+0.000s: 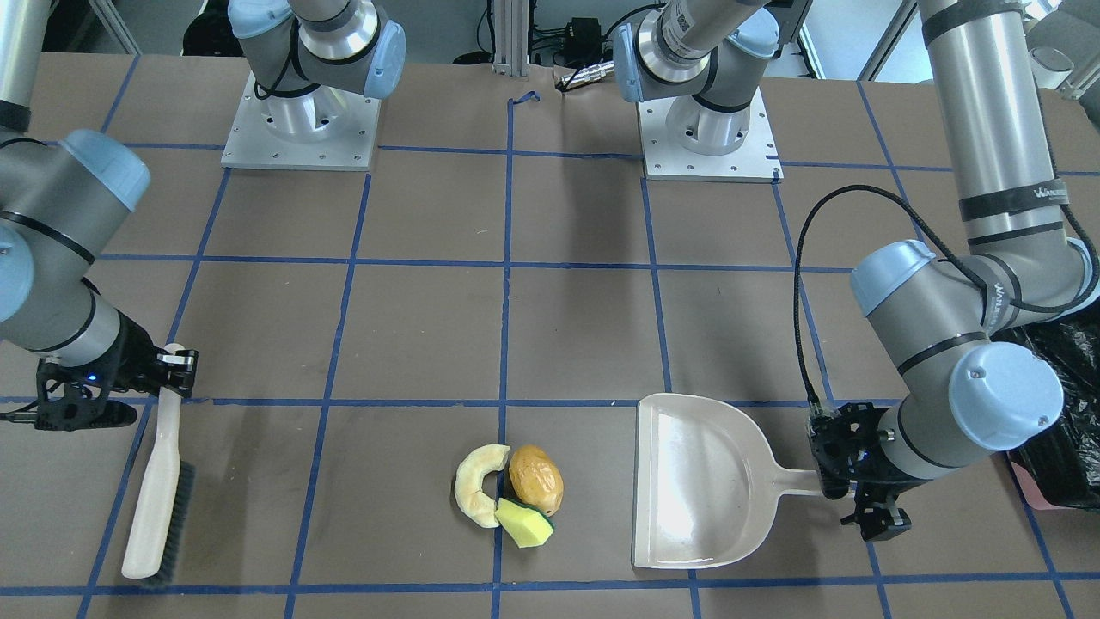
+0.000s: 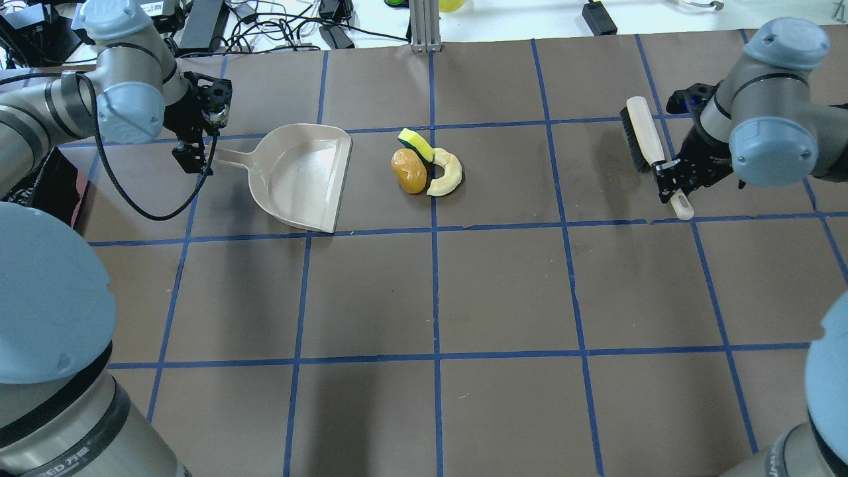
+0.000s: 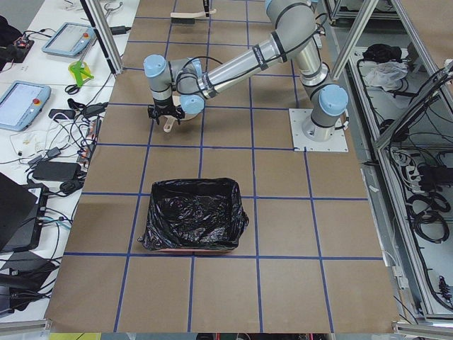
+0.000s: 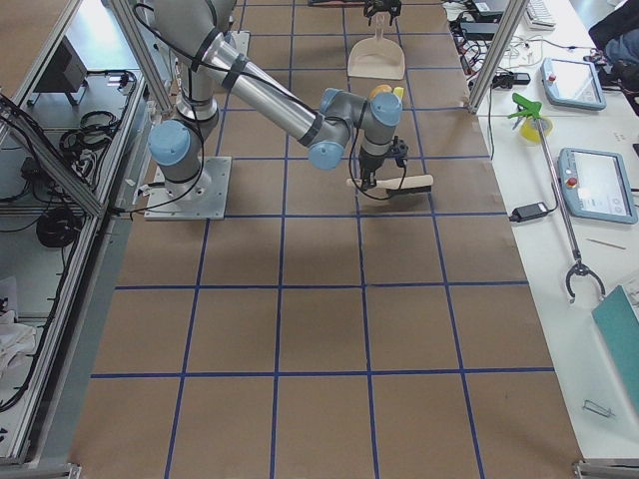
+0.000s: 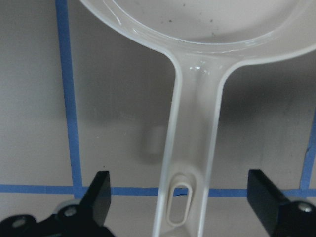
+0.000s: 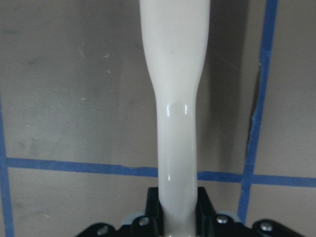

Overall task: Sweep and dump trash into bin
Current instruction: 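Lift the brush with the right gripper and carry it toward the trash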

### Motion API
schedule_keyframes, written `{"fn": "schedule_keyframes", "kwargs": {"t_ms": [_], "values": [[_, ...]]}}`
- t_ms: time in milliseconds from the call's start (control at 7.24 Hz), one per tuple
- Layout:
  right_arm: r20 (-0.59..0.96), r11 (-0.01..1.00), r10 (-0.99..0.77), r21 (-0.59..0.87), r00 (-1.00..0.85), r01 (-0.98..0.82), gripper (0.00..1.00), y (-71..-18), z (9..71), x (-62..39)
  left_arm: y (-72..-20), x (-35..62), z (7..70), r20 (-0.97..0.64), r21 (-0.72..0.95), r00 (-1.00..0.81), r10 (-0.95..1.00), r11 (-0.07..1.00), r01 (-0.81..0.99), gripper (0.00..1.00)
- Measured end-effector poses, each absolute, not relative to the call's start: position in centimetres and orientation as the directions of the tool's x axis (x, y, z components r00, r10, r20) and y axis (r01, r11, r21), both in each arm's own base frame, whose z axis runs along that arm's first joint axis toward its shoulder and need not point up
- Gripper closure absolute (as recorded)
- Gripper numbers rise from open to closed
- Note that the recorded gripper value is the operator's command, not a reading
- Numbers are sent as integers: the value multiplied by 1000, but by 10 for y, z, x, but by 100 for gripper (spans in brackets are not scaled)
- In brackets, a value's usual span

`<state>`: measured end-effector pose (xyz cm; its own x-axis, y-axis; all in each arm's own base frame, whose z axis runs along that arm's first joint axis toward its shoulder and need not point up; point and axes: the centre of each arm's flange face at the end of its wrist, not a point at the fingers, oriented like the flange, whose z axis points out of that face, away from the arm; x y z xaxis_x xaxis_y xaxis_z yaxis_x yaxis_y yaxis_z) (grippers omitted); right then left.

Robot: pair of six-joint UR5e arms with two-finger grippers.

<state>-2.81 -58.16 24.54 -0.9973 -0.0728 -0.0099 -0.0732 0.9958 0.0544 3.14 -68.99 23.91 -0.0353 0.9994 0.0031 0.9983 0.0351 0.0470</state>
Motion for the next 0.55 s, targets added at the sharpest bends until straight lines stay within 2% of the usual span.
{"fn": "schedule_keyframes", "kwargs": {"t_ms": [276, 414, 552], "values": [[-5, 998, -39, 47, -999, -39, 100, -586, 251, 48, -690, 25, 237, 6, 47, -24, 1000, 24, 999, 67], [-4, 998, -26, 51, -1000, -27, 100, -585, 256, 85, -690, 23, 239, 3, 48, -16, 1000, 16, 999, 77], [-2, 998, -3, 70, -1000, -4, 100, -583, 264, 119, -688, 23, 241, 1, 48, -15, 1000, 15, 999, 79]]}}
